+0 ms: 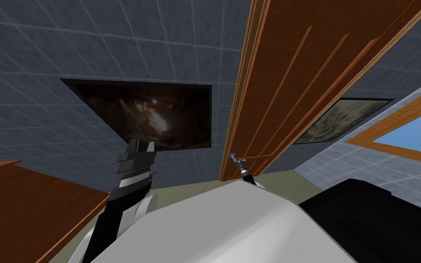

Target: Pull the door open

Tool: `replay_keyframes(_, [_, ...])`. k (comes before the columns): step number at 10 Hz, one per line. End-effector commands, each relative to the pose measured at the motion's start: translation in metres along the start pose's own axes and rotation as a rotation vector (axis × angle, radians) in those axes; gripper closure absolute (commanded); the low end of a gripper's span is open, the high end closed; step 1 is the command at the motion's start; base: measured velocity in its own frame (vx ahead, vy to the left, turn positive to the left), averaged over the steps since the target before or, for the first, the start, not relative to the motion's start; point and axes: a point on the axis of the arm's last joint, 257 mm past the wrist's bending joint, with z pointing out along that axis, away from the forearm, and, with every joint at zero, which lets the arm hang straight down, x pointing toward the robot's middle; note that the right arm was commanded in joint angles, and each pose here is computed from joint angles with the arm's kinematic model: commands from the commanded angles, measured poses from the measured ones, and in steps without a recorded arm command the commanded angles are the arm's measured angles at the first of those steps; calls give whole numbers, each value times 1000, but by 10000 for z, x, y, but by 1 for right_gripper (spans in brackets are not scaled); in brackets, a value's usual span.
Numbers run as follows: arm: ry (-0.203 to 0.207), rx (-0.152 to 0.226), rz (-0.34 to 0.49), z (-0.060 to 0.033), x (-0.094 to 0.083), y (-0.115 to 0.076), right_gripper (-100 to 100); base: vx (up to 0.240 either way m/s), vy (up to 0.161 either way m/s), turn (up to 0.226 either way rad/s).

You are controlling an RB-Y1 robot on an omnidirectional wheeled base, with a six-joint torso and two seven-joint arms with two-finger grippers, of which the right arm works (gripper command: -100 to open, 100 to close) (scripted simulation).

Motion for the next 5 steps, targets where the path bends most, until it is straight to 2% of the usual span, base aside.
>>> replay_keyframes(1, [1, 0, 0, -4, 3, -2, 100, -19, 1, 1])
replay_keyframes(3, [1, 0, 0, -4, 3, -2, 100, -4, 0, -1])
replay_keyframes(4, [12, 3, -1, -76, -10, -21, 100, -96, -43, 124])
replay_keyframes(5, [21, 2, -2, -118, -20, -20, 100, -193, -73, 190])
